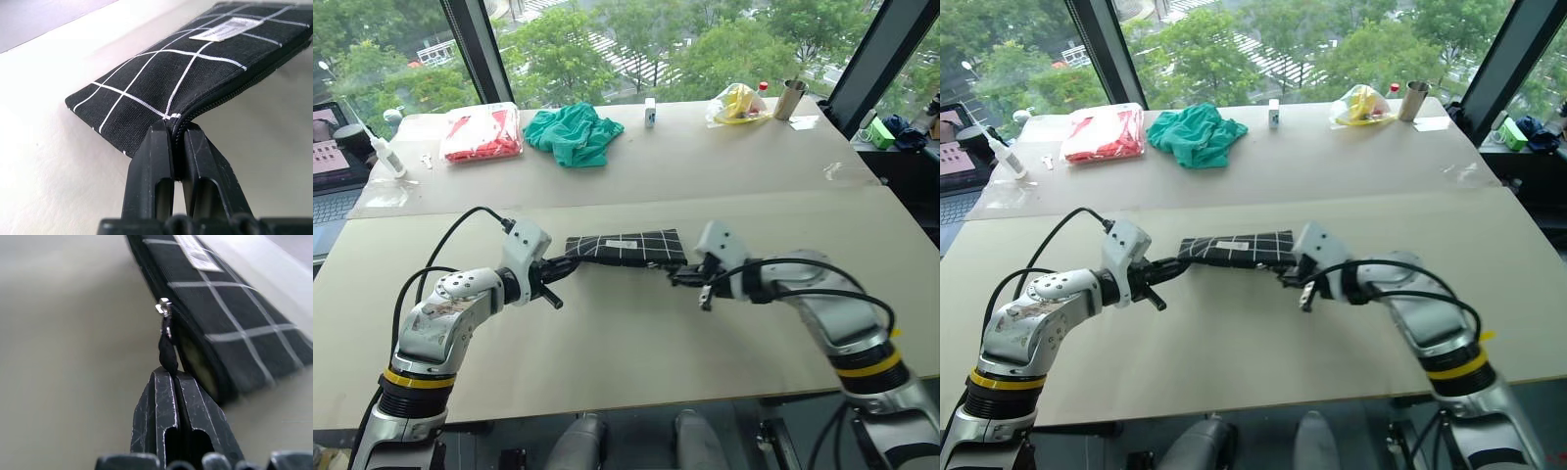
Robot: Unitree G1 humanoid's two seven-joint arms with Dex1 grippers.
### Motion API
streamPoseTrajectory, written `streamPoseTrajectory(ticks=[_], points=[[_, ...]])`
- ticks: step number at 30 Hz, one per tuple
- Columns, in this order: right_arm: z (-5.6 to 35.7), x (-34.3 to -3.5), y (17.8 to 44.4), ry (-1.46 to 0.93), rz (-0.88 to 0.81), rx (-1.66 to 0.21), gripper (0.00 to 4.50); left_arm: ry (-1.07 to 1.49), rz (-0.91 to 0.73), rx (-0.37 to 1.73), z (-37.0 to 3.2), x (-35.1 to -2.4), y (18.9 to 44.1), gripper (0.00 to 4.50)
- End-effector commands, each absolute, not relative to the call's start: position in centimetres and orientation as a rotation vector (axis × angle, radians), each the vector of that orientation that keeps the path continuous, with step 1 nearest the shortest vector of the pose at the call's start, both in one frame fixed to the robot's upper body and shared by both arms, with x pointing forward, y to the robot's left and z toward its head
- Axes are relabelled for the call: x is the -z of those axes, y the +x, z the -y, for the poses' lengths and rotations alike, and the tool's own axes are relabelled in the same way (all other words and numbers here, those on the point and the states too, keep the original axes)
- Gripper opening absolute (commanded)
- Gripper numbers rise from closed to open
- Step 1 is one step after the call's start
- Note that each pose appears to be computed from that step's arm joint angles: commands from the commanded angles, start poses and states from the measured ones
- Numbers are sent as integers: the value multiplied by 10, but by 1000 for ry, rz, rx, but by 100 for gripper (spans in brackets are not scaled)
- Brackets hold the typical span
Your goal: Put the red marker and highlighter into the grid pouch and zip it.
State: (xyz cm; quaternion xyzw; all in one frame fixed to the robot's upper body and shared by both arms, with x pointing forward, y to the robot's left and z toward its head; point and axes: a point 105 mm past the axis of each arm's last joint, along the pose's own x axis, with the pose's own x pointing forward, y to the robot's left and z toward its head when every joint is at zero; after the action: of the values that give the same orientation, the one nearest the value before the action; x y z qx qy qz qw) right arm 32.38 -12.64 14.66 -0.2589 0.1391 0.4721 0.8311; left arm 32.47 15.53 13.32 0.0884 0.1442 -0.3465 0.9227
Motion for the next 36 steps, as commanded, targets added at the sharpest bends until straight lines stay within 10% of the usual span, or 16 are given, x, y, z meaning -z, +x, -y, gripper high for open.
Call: streamPoseTrajectory(ticks=[1, 6, 13, 24, 36], points=[[163, -156, 332, -657, -305, -927, 6, 213, -247, 683, -163, -147, 327, 0], [173, -161, 351, -645, -280, -834, 74, 220, -245, 685, -164, -149, 328, 0], [170, -163, 347, -501, -297, -869, 310, 226, -210, 712, -159, -153, 327, 0], [203, -201, 299, -267, -211, -1007, 310, 393, -166, 786, -160, -132, 308, 0], [220, -194, 278, -248, -241, -943, 314, 288, -70, 915, -127, -137, 297, 431]])
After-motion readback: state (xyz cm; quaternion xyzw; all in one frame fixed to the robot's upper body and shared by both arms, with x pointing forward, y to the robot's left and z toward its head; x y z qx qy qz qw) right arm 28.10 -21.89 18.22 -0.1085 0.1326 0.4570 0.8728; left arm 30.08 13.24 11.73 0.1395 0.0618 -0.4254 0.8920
